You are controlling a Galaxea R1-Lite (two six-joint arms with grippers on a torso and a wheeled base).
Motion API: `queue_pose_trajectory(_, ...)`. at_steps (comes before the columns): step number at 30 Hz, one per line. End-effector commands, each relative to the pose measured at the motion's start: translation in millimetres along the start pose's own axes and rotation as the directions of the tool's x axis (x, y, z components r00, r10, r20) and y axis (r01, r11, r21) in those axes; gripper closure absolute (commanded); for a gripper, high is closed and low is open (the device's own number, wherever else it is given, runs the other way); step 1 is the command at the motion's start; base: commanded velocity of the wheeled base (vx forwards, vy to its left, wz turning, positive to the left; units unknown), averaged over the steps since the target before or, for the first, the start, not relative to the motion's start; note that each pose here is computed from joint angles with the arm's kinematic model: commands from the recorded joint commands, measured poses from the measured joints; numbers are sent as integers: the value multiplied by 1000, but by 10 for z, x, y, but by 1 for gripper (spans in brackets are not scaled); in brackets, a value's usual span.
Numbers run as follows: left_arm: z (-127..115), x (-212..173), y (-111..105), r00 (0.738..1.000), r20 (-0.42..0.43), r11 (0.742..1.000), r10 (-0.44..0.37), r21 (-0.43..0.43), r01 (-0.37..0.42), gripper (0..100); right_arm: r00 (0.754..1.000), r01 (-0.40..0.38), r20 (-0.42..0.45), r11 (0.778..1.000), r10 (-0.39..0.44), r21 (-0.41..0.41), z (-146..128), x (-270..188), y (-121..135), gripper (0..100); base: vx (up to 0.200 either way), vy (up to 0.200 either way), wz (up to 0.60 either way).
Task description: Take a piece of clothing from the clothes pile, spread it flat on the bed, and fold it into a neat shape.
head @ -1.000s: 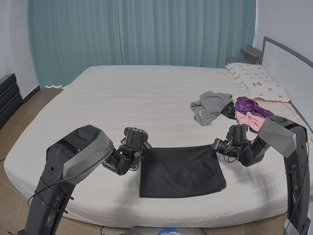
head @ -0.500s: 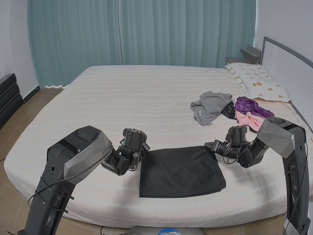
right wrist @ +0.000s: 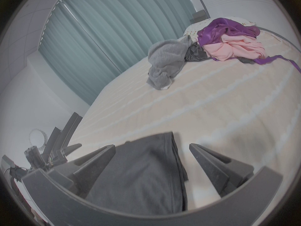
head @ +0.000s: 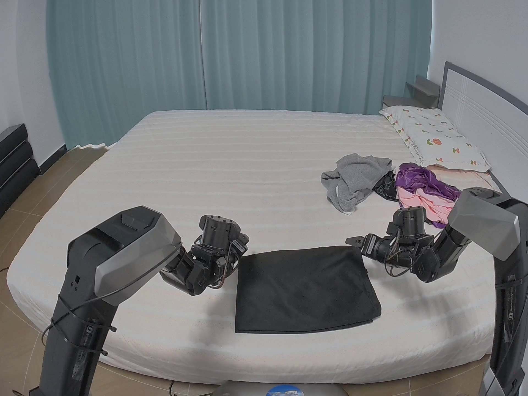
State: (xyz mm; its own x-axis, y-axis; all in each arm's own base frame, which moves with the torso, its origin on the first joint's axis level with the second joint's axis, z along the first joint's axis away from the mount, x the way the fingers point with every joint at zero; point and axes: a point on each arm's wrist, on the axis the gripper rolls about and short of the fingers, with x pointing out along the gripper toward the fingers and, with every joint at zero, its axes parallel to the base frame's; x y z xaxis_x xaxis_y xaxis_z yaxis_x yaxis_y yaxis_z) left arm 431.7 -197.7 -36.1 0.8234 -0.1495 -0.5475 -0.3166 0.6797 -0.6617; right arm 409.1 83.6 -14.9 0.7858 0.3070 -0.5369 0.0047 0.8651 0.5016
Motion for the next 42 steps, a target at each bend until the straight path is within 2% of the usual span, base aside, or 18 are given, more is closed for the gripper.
queue_pose_trajectory(1, 282, -318, -45, 999, -26, 995, -31, -91, 29, 0, 998, -19, -61, 1000, 18, -9, -89, -507, 87, 0, 0, 0, 0)
queue_pose_trajectory(4, 385, -380, 9, 999, -39, 992, -32, -126, 27, 0, 987, -45, -157, 999, 44, -1, -260, -713, 0, 0, 0, 0, 0)
queue_pose_trajectory(5, 394, -378, 20, 999, -39, 991, -30, -128, 25, 0, 986, -47, -163, 999, 46, -3, -272, -723, -4, 0, 0, 0, 0)
queue_pose_trajectory(8, 442, -374, 60, 999, -33, 991, -20, -135, 16, 0, 972, -26, -234, 1000, 22, -15, -454, -758, -109, 0, 0, 0, 0)
queue_pose_trajectory(13, 418, -357, 79, 999, -38, 992, -14, -125, 10, 0, 963, -19, -270, 996, -6, -89, -541, -774, -221, 0, 0, 0, 0)
queue_pose_trajectory(25, 407, -349, 82, 999, -41, 994, -13, -107, 8, 0, 942, -15, -335, 991, -31, -132, -701, -775, -290, 0, 0, 0, 0)
queue_pose_trajectory(26, 408, -349, 81, 999, -40, 994, -14, -107, 10, 0, 941, -15, -336, 991, -31, -135, -705, -773, -293, 100, 0, 0, 0)
queue_pose_trajectory(31, 407, -349, 83, 999, -40, 994, -12, -107, 8, 0, 934, 10, -352, 992, -55, -130, -697, -852, -350, 100, 0, 0, 0)
queue_pose_trajectory(42, 406, -345, 84, 999, -41, 994, -9, -107, 5, 0, 928, -11, -369, 988, -47, -154, -699, -943, -375, 100, 0, 0, 0)
